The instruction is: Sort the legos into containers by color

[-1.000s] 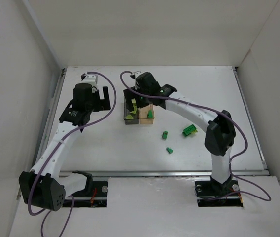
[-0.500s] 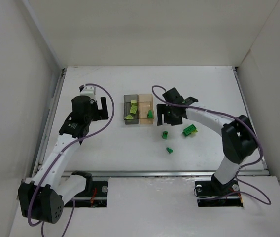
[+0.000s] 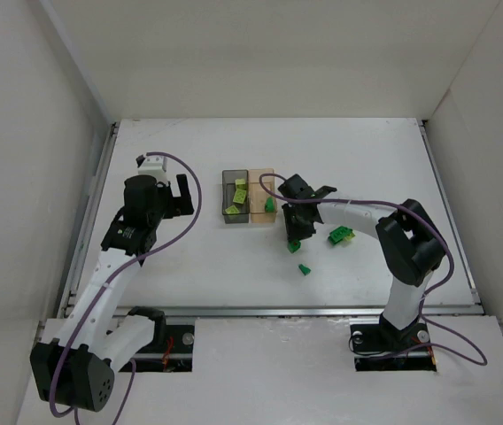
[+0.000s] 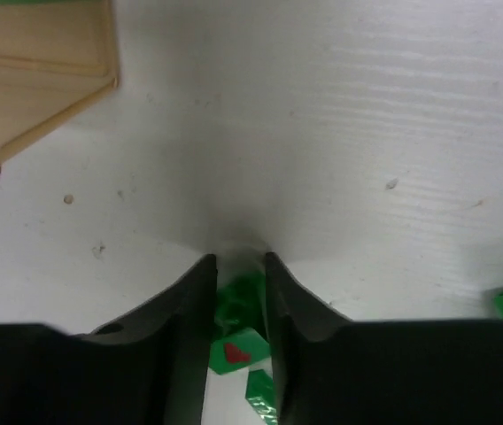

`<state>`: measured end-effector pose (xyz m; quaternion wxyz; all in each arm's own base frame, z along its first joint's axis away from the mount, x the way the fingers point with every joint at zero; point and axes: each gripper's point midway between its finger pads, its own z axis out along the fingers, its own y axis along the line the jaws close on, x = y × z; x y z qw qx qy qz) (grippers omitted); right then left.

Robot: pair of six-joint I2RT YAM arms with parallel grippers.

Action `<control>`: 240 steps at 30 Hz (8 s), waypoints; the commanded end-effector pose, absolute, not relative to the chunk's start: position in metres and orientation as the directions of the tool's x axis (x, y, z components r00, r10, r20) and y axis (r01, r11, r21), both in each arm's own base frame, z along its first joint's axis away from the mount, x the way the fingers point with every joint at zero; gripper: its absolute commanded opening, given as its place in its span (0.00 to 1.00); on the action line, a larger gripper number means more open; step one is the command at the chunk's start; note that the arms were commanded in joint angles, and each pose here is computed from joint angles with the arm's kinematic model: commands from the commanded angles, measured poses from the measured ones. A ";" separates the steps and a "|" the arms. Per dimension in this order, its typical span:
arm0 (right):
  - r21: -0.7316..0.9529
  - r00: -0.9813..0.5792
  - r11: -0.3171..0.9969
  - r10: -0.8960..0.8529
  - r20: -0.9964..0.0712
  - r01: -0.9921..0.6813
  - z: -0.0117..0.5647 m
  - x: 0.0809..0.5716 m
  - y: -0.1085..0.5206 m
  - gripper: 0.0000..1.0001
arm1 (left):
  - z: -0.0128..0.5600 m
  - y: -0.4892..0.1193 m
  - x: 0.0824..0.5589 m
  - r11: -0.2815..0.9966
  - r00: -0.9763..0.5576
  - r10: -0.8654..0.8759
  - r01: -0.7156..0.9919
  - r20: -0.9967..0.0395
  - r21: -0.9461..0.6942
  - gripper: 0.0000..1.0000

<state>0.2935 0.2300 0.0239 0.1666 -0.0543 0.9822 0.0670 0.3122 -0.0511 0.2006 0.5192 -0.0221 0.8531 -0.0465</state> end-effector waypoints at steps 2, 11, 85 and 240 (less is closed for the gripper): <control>0.123 -0.931 0.986 -0.060 -0.360 -0.112 0.022 0.296 0.237 0.14 | 0.207 -0.051 0.315 0.984 -0.438 -0.151 0.020 -0.886 -0.177 0.99; 0.088 -0.850 0.979 -0.112 -0.514 -0.182 0.103 0.333 0.243 0.00 | 0.204 -0.050 0.321 0.969 -0.455 -0.199 0.040 -0.868 -0.243 0.99; 0.225 -0.810 0.932 -0.107 -0.577 -0.284 0.131 0.309 0.245 0.65 | 0.204 -0.065 0.300 0.955 -0.473 -0.065 0.227 -0.878 -0.193 0.99; 0.258 -0.756 0.912 -0.079 -0.649 -0.317 0.134 0.431 0.347 0.75 | 0.219 -0.062 0.434 0.801 -0.387 0.416 0.585 -0.823 0.130 0.91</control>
